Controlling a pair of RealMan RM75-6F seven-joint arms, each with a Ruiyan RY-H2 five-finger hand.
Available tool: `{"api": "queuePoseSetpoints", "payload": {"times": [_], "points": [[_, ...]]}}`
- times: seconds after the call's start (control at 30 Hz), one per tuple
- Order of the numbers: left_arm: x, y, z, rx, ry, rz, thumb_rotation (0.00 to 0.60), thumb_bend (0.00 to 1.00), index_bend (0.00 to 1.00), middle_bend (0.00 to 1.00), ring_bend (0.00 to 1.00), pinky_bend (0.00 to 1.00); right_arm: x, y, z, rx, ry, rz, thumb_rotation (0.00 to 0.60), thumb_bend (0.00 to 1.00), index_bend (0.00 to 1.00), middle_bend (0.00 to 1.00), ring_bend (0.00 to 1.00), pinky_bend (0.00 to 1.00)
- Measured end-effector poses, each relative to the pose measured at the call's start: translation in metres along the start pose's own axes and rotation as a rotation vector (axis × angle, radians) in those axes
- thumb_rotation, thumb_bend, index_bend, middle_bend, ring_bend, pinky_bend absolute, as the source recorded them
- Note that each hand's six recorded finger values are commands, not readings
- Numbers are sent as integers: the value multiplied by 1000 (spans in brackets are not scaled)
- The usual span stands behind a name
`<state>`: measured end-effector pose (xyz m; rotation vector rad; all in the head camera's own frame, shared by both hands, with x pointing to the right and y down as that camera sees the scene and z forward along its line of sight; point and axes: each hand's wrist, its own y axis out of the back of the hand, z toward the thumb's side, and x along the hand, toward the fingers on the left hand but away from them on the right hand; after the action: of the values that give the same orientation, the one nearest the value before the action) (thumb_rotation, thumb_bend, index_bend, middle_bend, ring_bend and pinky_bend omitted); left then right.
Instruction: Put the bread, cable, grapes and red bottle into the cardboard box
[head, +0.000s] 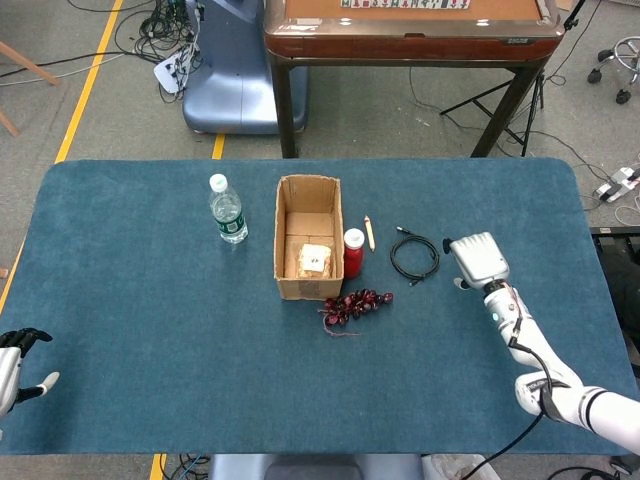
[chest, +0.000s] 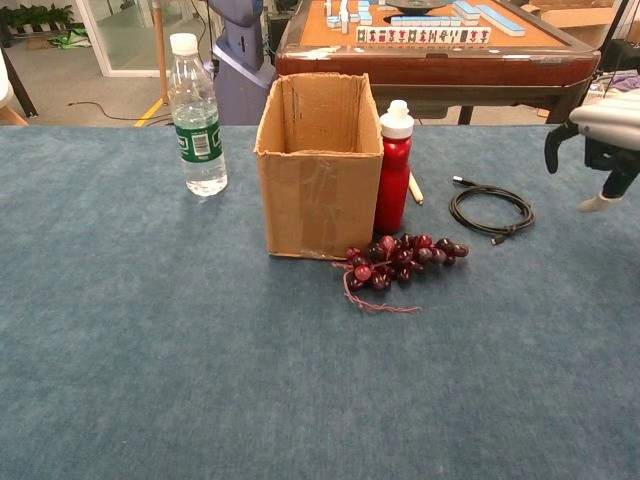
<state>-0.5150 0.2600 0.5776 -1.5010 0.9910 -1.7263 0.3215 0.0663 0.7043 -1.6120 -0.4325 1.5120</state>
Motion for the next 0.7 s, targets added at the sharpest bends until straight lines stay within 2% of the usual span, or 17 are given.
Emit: {"api": "queuePoseSetpoints", "payload": {"times": [0.23, 0.7], "points": [[0, 0, -1, -1, 3, 0, 600, 151, 369, 328, 271, 540, -12, -17, 4, 0, 10, 68, 600, 216, 433, 1000, 1000, 987], [-1, 1, -2, -7, 6, 4, 600, 151, 369, 328, 271, 540, -36, -25, 30, 14, 46, 103, 600, 281, 434, 1000, 1000, 987]]}}
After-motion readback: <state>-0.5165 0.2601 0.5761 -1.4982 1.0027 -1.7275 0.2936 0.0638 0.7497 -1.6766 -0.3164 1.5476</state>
